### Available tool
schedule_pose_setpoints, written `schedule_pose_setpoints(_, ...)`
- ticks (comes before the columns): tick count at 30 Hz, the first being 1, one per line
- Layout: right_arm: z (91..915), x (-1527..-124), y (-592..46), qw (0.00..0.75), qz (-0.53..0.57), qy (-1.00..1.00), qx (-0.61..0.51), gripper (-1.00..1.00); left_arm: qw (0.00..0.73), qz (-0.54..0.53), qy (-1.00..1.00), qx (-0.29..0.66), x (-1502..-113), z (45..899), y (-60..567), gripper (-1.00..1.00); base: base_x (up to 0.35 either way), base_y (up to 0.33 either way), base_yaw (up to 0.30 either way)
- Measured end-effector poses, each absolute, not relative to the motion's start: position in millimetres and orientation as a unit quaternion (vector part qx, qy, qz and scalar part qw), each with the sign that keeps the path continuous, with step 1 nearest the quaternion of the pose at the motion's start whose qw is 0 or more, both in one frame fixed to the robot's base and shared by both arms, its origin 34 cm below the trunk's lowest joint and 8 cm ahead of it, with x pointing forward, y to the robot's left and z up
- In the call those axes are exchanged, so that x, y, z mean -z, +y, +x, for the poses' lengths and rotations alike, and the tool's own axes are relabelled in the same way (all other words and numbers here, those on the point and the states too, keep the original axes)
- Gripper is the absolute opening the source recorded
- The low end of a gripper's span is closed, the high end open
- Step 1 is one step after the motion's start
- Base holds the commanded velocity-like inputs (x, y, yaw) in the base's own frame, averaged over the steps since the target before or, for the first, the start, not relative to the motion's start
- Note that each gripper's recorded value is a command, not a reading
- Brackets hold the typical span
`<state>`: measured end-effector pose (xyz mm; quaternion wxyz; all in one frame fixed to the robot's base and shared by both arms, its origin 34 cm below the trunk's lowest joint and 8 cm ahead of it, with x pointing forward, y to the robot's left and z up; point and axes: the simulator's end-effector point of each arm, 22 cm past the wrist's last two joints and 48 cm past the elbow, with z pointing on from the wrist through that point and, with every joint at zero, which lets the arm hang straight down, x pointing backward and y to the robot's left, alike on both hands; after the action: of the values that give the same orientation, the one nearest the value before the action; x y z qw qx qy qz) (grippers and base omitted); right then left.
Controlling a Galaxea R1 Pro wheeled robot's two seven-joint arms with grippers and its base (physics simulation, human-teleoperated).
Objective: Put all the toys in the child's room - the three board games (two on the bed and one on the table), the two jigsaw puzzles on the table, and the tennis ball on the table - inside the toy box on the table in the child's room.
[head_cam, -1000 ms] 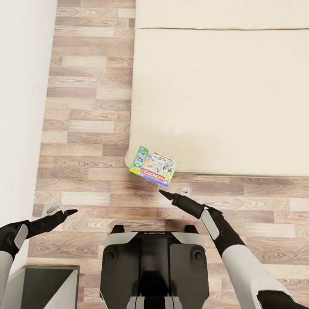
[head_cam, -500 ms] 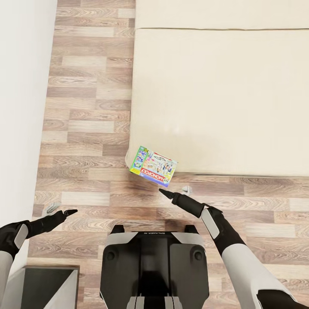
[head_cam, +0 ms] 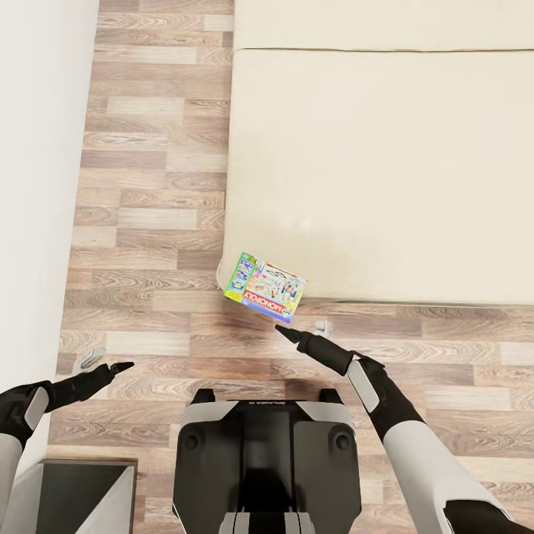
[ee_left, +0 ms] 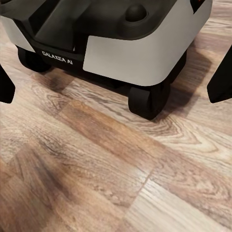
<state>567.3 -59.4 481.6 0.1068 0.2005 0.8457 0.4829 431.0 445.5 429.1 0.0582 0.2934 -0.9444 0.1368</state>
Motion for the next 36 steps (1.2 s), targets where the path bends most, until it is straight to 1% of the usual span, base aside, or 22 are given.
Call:
schedule_pose_setpoints(29,568.0,-481.6,-59.5,0.108,0.2,0.846,-0.483,1.0,0.059,0.293,-0.945,-0.137,-429.1,430.8,445.6,1.0,0.01,0.0,0.0)
schedule_pose_setpoints(36,568.0,-481.7,-59.5,0.108,0.2,0.846,-0.483,1.0,0.059,0.293,-0.945,-0.137,-429.1,430.8,445.5,1.0,0.001,0.053,0.0)
